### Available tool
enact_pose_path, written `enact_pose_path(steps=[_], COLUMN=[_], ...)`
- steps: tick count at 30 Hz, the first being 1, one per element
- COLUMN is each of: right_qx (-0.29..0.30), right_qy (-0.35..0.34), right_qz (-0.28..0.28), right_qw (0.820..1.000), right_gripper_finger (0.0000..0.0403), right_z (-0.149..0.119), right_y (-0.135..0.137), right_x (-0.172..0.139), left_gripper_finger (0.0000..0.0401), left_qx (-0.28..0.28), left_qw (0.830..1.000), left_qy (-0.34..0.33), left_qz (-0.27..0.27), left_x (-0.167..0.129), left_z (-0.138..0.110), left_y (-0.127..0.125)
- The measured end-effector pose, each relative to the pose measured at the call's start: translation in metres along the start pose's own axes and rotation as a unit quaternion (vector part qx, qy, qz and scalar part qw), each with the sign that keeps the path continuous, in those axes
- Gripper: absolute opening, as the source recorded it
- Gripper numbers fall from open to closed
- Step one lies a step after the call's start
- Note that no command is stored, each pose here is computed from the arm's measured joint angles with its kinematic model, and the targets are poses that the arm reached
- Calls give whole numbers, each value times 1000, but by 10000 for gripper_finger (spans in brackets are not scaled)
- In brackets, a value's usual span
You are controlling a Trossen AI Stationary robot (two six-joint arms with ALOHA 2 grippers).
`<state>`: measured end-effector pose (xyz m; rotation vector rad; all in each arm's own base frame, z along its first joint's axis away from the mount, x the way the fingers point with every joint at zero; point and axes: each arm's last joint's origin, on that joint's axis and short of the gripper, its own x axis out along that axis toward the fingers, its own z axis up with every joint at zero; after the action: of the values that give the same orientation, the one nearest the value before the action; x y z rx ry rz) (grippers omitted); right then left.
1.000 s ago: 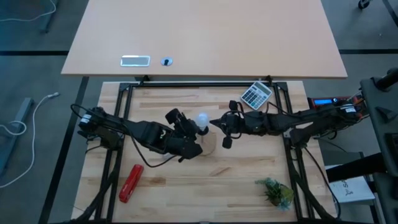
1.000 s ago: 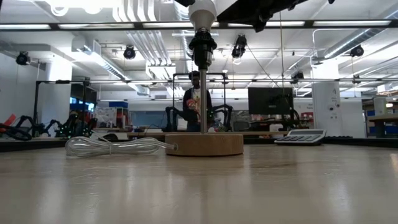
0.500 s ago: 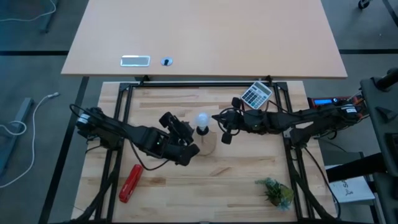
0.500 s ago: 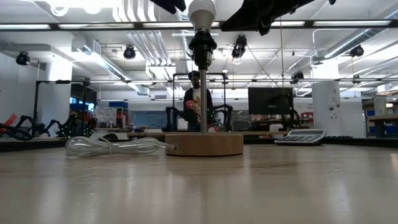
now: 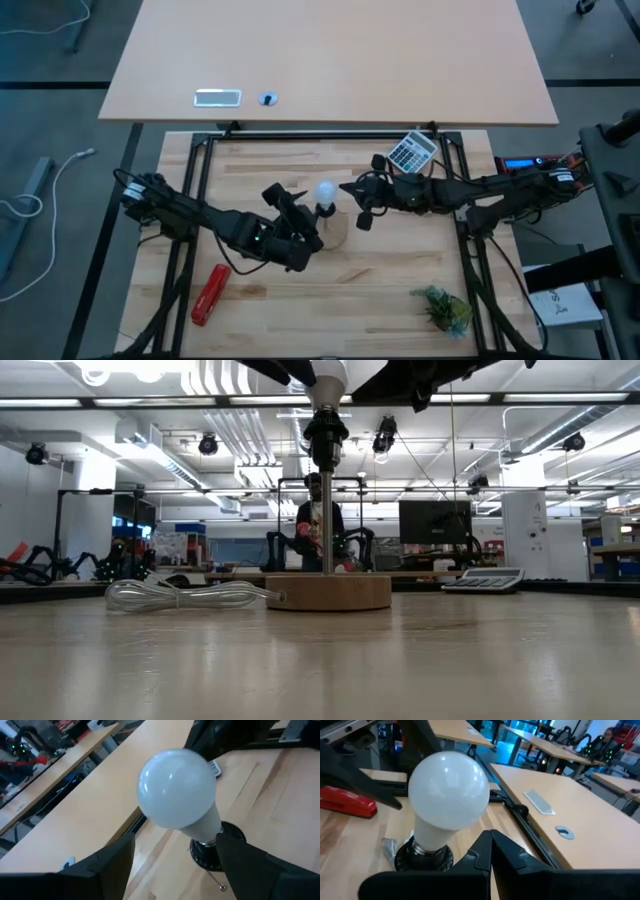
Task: Screw lightbulb
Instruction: Insert the lightbulb into the brown lamp
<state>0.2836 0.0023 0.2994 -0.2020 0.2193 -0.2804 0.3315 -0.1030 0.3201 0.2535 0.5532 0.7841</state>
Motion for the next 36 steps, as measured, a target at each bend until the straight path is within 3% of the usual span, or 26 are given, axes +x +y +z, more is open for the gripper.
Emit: enact_pose_path(steps=[6,16,23,31,36], right_qx=[-1,-5,-13,-16,-17], right_qy=[-4,-14,-23,-36,-34], right_qz=[1,4,28,49,54], right_qw=[1000,1000,999,998,998], right_gripper_finger=[0,0,0,0,0], right_z=[1,3,4,6,5], right_y=[0,0,1,2,3], right_x=[0,0,0,0,0], left_gripper_finger=[215,14,33,2,8], left_qx=[8,-3,-7,-11,-10], left_qw=[1000,1000,1000,1000,1000], left_qy=[-10,-4,-3,-4,-4], left_qz=[-14,-1,1,0,0], left_x=[-11,-2,-1,-1,-1], left_z=[2,4,4,5,4], left_y=[-2,4,4,4,4])
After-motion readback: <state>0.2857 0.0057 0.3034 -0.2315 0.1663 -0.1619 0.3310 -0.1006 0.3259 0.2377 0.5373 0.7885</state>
